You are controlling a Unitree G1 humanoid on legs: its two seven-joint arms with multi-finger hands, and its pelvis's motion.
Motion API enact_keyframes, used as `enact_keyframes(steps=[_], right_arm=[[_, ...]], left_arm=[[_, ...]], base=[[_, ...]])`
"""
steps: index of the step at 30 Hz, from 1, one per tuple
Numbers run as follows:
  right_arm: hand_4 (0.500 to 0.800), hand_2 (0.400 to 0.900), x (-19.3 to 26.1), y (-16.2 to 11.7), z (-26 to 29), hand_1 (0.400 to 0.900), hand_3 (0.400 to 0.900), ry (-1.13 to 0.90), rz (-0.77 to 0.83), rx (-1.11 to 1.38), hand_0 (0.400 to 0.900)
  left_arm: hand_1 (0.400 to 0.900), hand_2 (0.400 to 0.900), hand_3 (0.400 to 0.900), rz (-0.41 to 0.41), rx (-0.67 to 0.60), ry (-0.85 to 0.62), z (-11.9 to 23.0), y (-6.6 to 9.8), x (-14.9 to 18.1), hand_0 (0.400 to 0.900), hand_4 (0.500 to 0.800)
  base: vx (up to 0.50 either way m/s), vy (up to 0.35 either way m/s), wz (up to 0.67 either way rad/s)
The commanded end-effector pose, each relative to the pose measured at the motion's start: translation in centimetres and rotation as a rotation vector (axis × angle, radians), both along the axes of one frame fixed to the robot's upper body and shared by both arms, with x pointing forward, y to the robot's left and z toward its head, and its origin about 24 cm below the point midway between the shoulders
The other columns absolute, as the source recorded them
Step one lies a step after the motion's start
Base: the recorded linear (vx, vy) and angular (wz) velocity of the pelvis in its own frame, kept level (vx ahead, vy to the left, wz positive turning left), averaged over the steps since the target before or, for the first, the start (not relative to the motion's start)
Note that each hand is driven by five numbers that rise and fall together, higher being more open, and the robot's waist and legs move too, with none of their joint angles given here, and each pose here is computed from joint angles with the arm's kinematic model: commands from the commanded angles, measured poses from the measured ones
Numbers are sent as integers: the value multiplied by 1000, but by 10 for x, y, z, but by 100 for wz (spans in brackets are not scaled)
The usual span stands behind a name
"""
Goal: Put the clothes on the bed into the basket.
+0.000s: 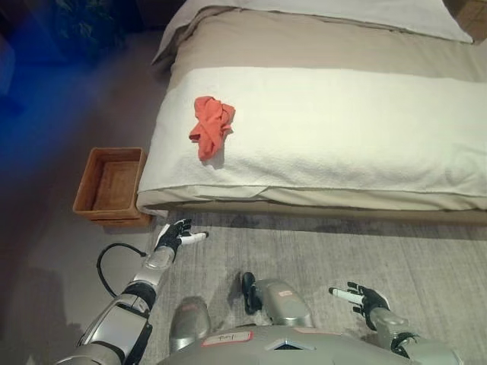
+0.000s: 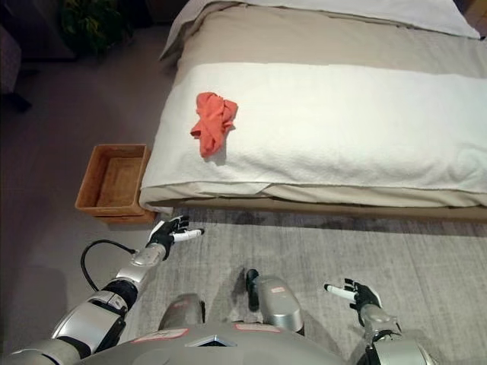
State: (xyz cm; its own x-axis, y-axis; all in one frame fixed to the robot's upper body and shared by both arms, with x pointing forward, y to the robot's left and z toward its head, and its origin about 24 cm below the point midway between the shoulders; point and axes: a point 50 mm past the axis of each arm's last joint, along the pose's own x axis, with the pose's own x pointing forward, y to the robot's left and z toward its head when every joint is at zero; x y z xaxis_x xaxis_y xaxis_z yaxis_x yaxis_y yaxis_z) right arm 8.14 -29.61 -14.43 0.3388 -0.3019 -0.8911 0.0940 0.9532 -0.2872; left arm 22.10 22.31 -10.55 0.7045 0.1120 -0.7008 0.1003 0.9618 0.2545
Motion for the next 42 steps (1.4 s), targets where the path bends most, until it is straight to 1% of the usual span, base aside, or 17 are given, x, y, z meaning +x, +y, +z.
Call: enact_keyframes(steps=[1, 6, 11, 15, 17, 20, 22, 26, 28, 29, 33, 36, 38, 39, 40, 41, 42], right_arm=[[800, 900, -36, -28, 7, 900, 900, 89, -50, -85, 900], [800, 900, -45, -32, 8, 900, 900, 116, -48, -99, 900], [800, 900, -32, -33, 10, 900, 900, 90, 8, -99, 900], [800, 900, -3, -36, 16, 900, 900, 37, 88, -112, 900], [800, 900, 11, -32, 18, 900, 900, 10, 130, -107, 900], [800, 900, 32, -28, 22, 900, 900, -34, 175, -120, 900], [800, 900, 37, -25, 22, 900, 900, -43, 201, -121, 900], [800, 900, 46, -23, 23, 900, 900, -49, 195, -129, 900], [800, 900, 47, -19, 21, 900, 900, -44, 196, -122, 900], [800, 900, 46, -17, 20, 900, 900, -41, 194, -116, 900], [800, 900, 33, -7, 11, 900, 900, -3, 154, -79, 900], [800, 900, 21, -4, 6, 900, 900, 28, 128, -62, 900], [800, 900, 16, -4, 4, 900, 900, 42, 124, -57, 900], [800, 900, 16, -4, 4, 900, 900, 42, 124, -57, 900], [800, 900, 16, -6, 5, 900, 900, 46, 126, -65, 900], [800, 900, 16, -6, 5, 900, 900, 46, 126, -65, 900], [800, 900, 17, -9, 7, 900, 900, 44, 128, -75, 900]], left_arm=[[900, 900, 900, 1, 38, -215, 40, 15, 42, 900, 800], [900, 900, 900, 21, 50, -179, 33, 23, 31, 900, 800], [900, 900, 900, 43, 58, -161, 27, 30, 19, 900, 800], [900, 900, 900, -19, 171, -167, 34, 36, 25, 900, 800], [900, 900, 900, -15, 239, -176, 41, 43, 35, 900, 800], [900, 900, 900, -16, 359, -279, 70, 46, 66, 900, 800], [900, 900, 900, -3, 525, -337, 98, 58, 90, 900, 800], [900, 900, 900, 71, 602, -480, 151, 62, 126, 900, 800], [900, 900, 900, 103, 656, -549, 180, 69, 138, 900, 800], [900, 900, 900, 117, 686, -569, 190, 74, 141, 900, 800], [900, 900, 900, 136, 749, -668, 220, 74, 151, 900, 800], [900, 900, 900, 143, 875, -709, 238, 85, 150, 900, 800], [900, 900, 900, 169, 977, -695, 248, 99, 146, 900, 800], [900, 900, 900, 169, 977, -695, 248, 99, 146, 900, 800], [900, 900, 900, 216, 1005, -676, 253, 110, 142, 900, 800], [900, 900, 900, 217, 1005, -676, 253, 110, 142, 900, 800], [900, 900, 900, 259, 1006, -669, 257, 118, 140, 900, 800]], base=[[328, 202, -82], [380, 245, -79], [243, 192, -101], [120, 224, -86], [61, 159, -88], [-184, 38, -43], [-247, -5, -11], [-180, -14, 6], [-138, -4, 4], [-121, 17, -2], [-52, 8, -8], [-5, -4, -12], [-6, 27, -6], [2, 34, -10], [3, 28, -8], [1, 57, -15], [-26, 56, -14]])
